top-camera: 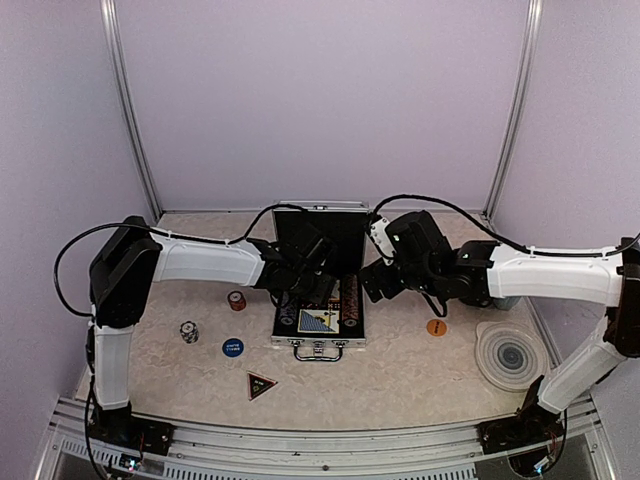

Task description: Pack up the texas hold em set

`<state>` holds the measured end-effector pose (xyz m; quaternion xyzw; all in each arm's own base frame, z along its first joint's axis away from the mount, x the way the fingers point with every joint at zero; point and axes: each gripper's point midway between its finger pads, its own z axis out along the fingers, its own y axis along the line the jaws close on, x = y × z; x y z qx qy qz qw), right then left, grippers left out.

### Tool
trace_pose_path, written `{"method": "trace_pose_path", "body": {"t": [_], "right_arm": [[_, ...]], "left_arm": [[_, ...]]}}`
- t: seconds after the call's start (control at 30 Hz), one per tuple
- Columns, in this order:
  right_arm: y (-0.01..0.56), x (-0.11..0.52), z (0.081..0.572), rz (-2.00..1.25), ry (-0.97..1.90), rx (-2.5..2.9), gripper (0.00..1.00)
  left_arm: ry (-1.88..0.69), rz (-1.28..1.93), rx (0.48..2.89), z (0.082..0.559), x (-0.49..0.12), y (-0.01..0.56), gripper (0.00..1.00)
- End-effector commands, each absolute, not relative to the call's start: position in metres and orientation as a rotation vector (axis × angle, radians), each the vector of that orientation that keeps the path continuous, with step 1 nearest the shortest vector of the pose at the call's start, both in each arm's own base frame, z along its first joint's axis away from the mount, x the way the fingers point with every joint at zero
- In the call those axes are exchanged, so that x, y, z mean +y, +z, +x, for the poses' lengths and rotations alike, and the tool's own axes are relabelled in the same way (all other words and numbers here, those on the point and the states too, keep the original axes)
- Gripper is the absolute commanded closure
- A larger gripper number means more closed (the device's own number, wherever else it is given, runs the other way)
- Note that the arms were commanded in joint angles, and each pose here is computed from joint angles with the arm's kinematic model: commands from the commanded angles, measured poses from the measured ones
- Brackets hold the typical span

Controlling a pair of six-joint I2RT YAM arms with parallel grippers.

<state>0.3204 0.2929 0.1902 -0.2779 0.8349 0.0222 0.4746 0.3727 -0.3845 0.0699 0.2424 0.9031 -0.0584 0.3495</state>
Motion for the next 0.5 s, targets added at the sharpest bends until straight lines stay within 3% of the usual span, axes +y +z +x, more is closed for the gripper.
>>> {"method": "trace_pose_path", "body": {"t": [0.0, 0.47], "right_arm": [[0.2, 0.285, 0.32, -0.636, 0.076, 2.029, 0.01], [0.2, 0.287, 0.32, -0.633, 0.089, 2.026, 0.01]], "left_arm": [[-0.118, 0.618, 2.366, 0.375, -0.379, 0.051, 0.39], [-0.068, 0.556, 2.374, 0.386, -0.367, 0.045, 0.46]]}}
